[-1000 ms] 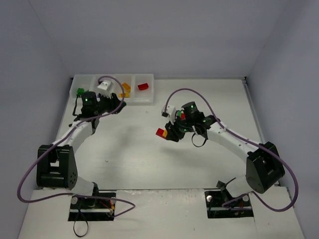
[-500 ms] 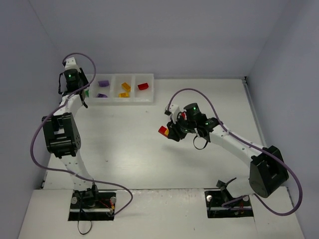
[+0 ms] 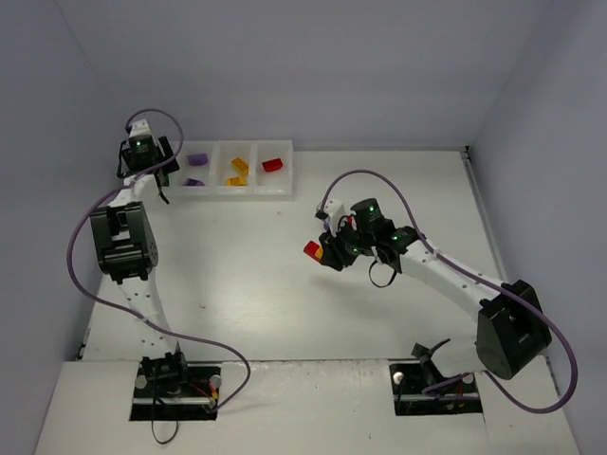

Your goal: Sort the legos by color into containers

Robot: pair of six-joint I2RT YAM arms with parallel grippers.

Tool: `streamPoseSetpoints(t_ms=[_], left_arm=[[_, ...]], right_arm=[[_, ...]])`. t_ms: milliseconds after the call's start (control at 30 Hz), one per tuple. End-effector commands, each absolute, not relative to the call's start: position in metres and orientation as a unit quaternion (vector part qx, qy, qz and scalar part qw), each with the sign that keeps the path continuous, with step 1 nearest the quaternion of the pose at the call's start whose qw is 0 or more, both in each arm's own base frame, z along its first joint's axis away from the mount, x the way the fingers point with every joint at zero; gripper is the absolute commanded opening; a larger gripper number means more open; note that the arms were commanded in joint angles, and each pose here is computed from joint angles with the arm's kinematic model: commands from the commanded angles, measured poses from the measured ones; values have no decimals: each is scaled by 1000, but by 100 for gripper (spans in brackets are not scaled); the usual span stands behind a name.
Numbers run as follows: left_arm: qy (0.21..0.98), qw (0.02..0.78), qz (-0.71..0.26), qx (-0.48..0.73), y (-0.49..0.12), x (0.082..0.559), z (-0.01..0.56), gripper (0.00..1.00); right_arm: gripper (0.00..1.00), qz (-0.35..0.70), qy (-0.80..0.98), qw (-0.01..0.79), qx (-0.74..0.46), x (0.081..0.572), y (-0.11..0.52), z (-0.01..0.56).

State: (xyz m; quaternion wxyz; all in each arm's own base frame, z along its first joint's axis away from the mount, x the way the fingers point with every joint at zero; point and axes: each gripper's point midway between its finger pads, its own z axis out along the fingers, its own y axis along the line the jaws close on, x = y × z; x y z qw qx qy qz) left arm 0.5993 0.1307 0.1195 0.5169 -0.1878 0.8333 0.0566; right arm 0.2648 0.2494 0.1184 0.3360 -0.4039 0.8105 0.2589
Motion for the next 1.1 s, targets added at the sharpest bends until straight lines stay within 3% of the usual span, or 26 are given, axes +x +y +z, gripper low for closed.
streamPoseSetpoints(t_ms=[0,100,267,500,700,867,1067], left_arm=[[786,589,51,-179,132,602,213,72],[788,592,46,-163,121,579,234,72],[793,599,-71,-78,40,529,279,72],[833,502,-222,66,-114,433,262,72],[818,425,-361,144,-214,349,255,72],[799,380,-422,199,-264,302,254,71],[793,351,-452,209,-286,287,249,69]], right_arm=[[0,262,789,383,-402,275,254,145],[0,263,779,392,-413,275,255,150],[0,276,753,411,-433,275,262,161],[0,281,725,438,-450,275,267,178],[0,282,709,462,-453,275,268,191],[0,291,689,481,-458,271,270,205],[0,299,679,483,-465,266,272,209]])
